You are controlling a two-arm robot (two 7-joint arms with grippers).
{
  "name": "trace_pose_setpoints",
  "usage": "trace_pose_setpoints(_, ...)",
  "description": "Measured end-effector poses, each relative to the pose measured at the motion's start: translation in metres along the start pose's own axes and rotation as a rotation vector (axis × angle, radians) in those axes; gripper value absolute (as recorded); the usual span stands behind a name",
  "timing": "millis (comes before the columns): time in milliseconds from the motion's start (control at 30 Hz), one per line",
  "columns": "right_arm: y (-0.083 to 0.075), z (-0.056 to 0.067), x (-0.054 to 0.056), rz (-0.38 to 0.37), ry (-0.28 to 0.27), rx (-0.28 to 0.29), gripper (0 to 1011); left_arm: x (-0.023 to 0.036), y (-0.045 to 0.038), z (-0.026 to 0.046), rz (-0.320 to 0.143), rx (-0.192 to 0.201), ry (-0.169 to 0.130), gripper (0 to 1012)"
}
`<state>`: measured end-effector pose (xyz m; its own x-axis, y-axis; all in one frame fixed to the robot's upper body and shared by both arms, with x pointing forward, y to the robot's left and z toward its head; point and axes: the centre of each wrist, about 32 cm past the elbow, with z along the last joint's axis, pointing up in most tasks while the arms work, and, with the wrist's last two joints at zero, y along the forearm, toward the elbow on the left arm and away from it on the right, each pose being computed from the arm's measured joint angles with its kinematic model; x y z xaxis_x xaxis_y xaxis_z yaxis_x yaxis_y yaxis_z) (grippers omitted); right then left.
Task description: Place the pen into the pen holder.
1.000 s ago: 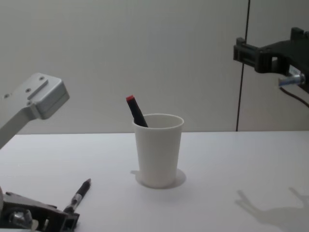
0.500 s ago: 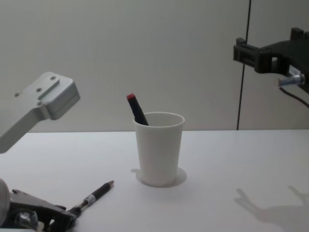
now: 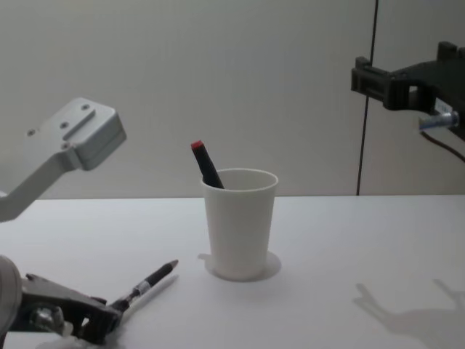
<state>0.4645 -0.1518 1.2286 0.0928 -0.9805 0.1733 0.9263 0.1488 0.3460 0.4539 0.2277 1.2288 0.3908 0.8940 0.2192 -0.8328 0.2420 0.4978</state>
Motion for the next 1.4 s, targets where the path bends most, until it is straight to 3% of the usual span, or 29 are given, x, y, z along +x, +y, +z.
trace_pose_setpoints(367,0.000,0.000,0.000,0.000,0.000,0.000,1001,0.0081,0.0023,-0.0011,0.056,-0.068,0.024,185)
trace_pose_setpoints(800,0.000,0.000,0.000,0.000,0.000,0.000,1001,0.0193,0.0095,0.0003,0.223,-0.195,0.045,185)
trace_pose_setpoints(1067,0.000,0.000,0.000,0.000,0.000,0.000,1001,0.0242,0.0130,-0.0005,0.306,-0.304,0.065,184)
trace_pose_setpoints(1400,0.000,0.000,0.000,0.000,0.000,0.000,1001,0.0287,0.0134,-0.0063,0.308,-0.468,0.097,184)
